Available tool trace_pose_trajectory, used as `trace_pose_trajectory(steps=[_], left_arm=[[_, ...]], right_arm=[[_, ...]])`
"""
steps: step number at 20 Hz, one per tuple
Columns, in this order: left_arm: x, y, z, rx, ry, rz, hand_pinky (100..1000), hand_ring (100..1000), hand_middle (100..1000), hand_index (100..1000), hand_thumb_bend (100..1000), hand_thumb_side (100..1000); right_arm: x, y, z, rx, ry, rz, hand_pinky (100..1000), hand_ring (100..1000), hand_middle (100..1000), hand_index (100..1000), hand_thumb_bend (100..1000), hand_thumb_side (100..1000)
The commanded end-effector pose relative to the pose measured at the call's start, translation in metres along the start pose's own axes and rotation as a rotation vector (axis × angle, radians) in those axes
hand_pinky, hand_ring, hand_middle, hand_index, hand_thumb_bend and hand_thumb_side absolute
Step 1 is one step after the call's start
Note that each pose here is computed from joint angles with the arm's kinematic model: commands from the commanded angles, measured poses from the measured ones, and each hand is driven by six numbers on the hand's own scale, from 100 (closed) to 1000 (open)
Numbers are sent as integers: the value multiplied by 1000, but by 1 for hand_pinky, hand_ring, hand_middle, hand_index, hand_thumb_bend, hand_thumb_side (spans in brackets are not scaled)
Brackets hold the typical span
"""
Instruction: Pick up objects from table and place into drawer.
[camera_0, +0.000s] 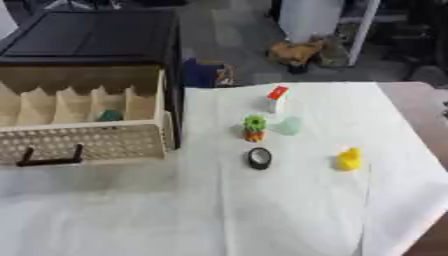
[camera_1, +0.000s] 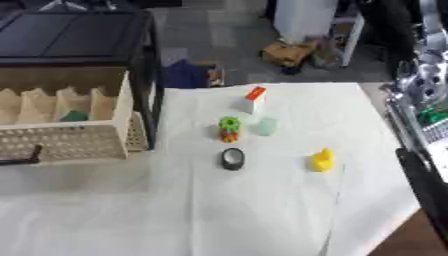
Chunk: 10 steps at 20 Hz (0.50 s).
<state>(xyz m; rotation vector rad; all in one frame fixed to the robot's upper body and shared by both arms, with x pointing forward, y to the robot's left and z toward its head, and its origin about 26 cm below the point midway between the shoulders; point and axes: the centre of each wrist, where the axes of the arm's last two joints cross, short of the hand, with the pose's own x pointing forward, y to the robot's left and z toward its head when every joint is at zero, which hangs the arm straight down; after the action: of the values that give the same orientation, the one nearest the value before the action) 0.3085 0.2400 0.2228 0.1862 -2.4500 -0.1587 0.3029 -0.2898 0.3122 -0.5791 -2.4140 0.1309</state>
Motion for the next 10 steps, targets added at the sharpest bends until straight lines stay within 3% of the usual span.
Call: trace_pose_trajectory(steps=[1,3,6,10], left_arm=[[7,4,-6,-15,-45,-23,276,373,496,755,100,1000],[11,9,-13,-34,-85,-58,272,371,494,752,100,1000],[12,24,-14,-67,-136,-153,242,340,466,724,100,1000],[12,39,-11,-124,-189,-271,198,296,431,688,100,1000]], right_arm=[[9,-9,-5,-9,-58,16,608,579,552,792,225,717],[4,-14,-2,-44,-58,32,609,584,560,800,211,723],[-9,-19,12,-66,-48,69,626,611,607,851,116,752],[-23,-24,27,-77,-36,71,648,629,627,871,100,822]])
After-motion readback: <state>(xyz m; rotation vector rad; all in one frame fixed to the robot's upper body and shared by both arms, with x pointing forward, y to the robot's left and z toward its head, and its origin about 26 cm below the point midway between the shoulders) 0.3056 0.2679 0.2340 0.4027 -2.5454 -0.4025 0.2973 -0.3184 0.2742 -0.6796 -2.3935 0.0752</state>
